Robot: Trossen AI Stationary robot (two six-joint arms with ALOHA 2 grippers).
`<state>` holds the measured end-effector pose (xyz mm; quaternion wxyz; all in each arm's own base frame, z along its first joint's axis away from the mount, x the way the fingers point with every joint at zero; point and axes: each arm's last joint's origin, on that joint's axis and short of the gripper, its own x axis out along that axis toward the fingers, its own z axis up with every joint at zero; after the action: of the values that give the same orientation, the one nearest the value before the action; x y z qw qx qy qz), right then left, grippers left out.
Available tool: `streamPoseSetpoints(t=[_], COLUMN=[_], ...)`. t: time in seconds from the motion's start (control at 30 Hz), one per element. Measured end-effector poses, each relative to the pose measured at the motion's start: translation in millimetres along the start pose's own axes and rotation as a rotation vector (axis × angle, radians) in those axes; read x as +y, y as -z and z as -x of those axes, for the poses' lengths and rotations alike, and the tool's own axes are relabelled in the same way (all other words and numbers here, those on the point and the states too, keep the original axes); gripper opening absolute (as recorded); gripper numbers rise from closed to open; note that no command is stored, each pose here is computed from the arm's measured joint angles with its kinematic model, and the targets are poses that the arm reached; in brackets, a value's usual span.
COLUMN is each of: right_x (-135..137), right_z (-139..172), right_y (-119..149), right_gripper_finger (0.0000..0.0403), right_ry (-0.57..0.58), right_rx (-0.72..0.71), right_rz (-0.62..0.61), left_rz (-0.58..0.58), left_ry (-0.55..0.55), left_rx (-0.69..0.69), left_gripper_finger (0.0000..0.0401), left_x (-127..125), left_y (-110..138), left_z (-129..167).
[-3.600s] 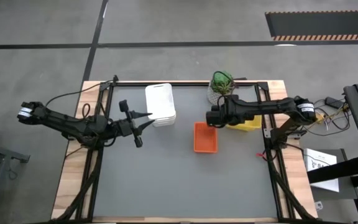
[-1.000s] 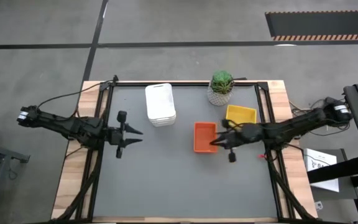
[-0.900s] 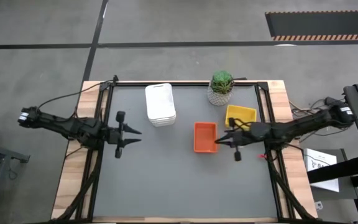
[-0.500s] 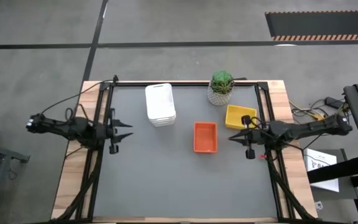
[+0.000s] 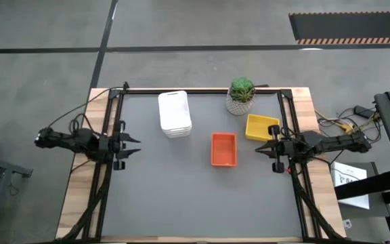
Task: Stack baskets by color
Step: Return to Home Position
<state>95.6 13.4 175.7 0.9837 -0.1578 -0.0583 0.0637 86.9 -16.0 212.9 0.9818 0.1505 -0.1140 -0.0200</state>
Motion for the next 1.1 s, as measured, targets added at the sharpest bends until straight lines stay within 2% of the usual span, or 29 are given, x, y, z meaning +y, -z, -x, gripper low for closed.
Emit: streamPoseSetpoints(t=[0.13,0.2,0.33,0.4,0.7,1.1], right_x=[2,2,2,2,2,2], right_z=[0,0,-1,-1,-2,-2], right_y=[-1,-1,0,1,2,2], right_gripper_finger=[0.0008,0.0008,0.0008,0.0008,0.0008,0.0008], right_ry=[-0.065,-0.074,-0.068,-0.044,-0.04,-0.041], right_rx=[-0.024,-0.029,-0.013,0.005,0.022,0.024], right_rz=[-0.035,-0.036,-0.025,-0.011,-0.199,-0.202], left_rz=[0.021,0.036,0.137,0.139,0.129,0.119], left_ry=[0.004,0.009,0.031,0.034,0.054,0.071], left_rx=[-0.04,-0.012,0.067,0.078,0.149,0.212], left_gripper_finger=[0.0107,0.0107,0.0107,0.0107,0.0107,0.0107], left_x=[-8,-9,-12,-13,-16,-19], left_y=[21,23,31,32,39,46], left_z=[-2,-3,-5,-6,-10,-13])
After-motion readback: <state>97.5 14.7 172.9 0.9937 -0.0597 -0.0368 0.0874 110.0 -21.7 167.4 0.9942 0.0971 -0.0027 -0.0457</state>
